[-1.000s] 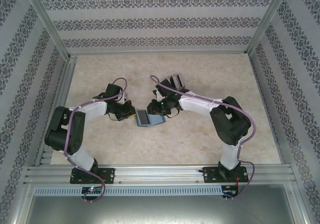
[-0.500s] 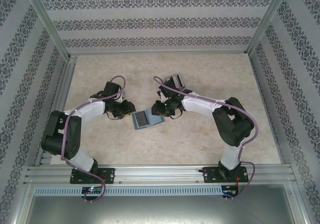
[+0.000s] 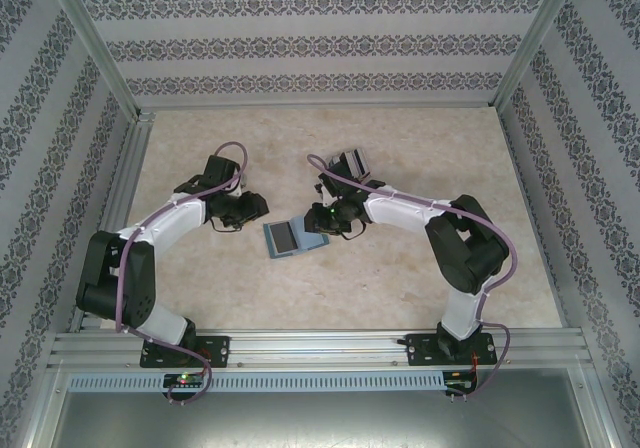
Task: Put the credit cards into the card holder
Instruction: Flip over the card slot in the card holder, then rotate the card holder at the center of the table.
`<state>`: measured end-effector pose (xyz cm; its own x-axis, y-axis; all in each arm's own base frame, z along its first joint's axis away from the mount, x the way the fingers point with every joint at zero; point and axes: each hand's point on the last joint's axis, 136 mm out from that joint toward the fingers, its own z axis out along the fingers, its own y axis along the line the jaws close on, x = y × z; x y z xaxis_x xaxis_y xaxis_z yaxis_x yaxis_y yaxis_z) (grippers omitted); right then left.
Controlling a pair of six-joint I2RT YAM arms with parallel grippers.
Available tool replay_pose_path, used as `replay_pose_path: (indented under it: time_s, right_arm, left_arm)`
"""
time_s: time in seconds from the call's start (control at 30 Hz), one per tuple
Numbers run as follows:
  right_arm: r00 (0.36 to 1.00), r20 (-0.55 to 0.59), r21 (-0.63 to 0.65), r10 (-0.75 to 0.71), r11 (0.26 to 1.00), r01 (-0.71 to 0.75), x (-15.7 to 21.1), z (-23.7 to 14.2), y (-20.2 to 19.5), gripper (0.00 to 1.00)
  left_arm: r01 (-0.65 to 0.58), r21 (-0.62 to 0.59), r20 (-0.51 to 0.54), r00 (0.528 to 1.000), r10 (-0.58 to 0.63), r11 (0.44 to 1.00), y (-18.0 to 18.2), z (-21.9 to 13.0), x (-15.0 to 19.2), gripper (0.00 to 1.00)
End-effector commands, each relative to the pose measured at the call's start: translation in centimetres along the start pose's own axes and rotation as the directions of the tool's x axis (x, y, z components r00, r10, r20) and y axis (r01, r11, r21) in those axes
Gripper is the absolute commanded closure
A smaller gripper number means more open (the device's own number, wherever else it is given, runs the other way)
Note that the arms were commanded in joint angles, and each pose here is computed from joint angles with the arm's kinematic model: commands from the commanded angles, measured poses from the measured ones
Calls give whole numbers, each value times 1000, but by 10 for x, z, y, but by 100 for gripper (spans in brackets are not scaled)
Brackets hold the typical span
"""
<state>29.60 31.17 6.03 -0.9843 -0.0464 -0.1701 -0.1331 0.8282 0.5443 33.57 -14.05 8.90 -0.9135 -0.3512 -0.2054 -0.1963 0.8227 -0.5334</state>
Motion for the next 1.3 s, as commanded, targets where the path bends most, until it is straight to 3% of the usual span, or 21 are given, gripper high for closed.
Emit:
replay_pose_path:
  time_s: [0.0,0.3,0.7,1.27]
  right_arm:
    - [1000,15,12,-13,1000,13,4,-17,-2,67]
    - [1000,-8,12,4,1000,-4,31,-32,-8,67]
    - [996,-85,23,18,1000,-16,67,-9,-14,69]
    - [998,-52,51,36,998,-33,52,19,-25,70]
  left_arm:
    - [-34,16,4,999,34,999,-10,2,-11,57]
    - [-49,70,-80,995,55,996,-24,38,-27,58]
    - [-39,95,-178,982,56,995,-22,71,-26,58]
    - [-18,65,-248,968,34,998,-3,78,0,59]
